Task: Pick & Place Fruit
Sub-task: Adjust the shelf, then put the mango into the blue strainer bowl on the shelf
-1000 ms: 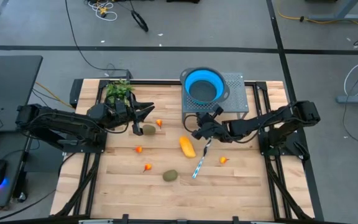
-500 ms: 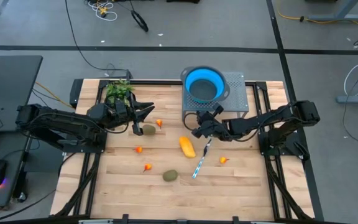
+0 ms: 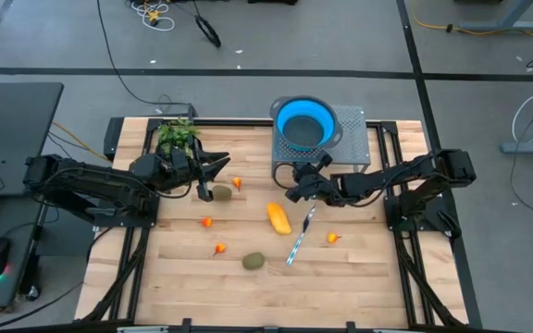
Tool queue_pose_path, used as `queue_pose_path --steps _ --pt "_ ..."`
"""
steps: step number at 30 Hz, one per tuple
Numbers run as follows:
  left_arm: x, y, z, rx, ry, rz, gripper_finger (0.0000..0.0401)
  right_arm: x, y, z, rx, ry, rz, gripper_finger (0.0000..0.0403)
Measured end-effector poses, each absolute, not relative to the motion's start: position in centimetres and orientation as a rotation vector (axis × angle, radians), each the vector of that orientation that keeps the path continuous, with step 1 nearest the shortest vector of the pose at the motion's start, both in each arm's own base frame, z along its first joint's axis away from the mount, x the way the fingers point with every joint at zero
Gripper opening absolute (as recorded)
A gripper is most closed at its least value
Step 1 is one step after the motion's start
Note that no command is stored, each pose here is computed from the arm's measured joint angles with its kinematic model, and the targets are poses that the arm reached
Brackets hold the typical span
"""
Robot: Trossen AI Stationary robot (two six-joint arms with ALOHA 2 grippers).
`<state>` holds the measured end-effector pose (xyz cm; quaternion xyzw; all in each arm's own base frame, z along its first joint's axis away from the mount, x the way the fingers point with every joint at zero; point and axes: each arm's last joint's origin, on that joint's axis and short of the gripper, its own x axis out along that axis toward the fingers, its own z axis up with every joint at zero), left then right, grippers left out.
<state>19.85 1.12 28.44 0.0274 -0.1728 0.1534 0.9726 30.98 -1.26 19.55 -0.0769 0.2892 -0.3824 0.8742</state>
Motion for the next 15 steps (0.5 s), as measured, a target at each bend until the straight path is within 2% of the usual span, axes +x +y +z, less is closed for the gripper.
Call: queue_pose_path --steps 15 --pt "19.8 1.1 28.4 0.055 -0.349 0.309 0.0071 31.2 2.7 20.5 -0.309 0.605 -0.507 0.0"
